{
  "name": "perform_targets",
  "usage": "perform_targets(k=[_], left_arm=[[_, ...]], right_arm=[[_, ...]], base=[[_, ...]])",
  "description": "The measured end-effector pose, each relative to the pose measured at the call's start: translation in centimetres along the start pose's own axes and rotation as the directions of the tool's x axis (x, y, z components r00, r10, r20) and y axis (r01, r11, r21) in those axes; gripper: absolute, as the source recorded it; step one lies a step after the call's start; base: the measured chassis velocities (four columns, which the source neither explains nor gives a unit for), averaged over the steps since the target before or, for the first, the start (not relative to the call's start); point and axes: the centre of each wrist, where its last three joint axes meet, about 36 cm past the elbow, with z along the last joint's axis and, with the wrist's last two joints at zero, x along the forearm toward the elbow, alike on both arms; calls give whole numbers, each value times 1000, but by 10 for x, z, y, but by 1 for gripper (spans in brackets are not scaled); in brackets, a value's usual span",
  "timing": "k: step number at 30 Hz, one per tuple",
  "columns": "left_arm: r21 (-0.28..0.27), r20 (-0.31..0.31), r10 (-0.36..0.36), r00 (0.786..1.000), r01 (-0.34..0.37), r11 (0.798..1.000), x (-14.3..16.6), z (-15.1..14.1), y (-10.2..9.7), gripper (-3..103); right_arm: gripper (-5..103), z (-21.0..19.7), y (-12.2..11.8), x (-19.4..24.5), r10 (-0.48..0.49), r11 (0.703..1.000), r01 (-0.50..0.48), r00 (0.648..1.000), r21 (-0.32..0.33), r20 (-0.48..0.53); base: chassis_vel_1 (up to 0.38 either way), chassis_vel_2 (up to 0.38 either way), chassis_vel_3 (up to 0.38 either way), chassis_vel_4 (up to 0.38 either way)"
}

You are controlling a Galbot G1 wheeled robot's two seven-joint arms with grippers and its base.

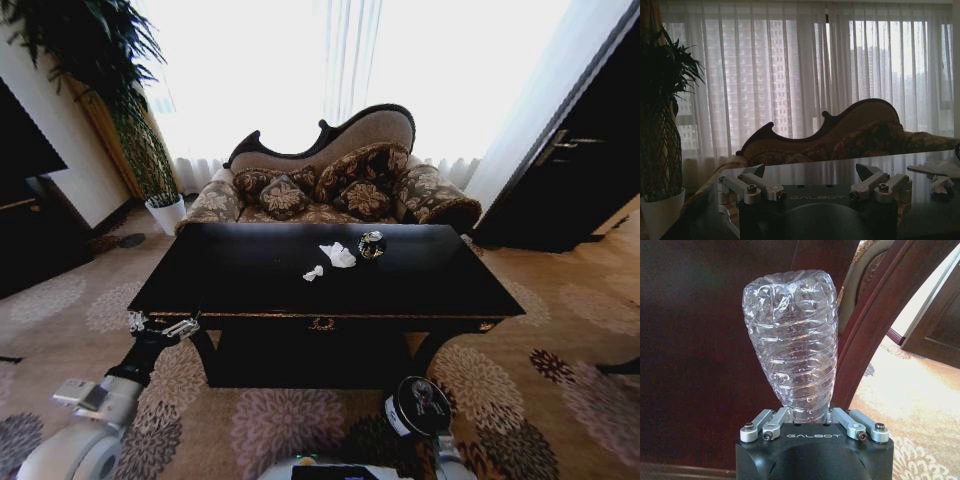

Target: Move to the front of the table and place the trash on the table into the trash bin.

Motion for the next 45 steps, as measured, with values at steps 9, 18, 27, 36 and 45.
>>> perform_targets(k=[9,18,27,36,45], left_arm=[[0,-1,0,1000,0,1000,0,0,0,100],[1,-1,-1,1000,1,1000,0,0,0,100],[1,-1,-1,1000,1,1000,0,0,0,100],[1,-1,-1,1000,1,1000,0,0,0,100],[1,-1,-1,1000,1,1000,0,0,0,100]], right_arm=[[50,13,-5,8,15,1000,-15,999,2,-43],[83,17,-4,13,19,1000,-19,999,-6,-51],[100,14,1,19,17,1000,-17,999,-19,-41],[100,5,27,63,1,994,0,1000,-107,14],[100,3,24,138,57,989,-34,986,-144,157]], base=[[0,0,0,0],[0,0,0,0],[0,0,0,0],[0,0,0,0],[0,0,0,0]])
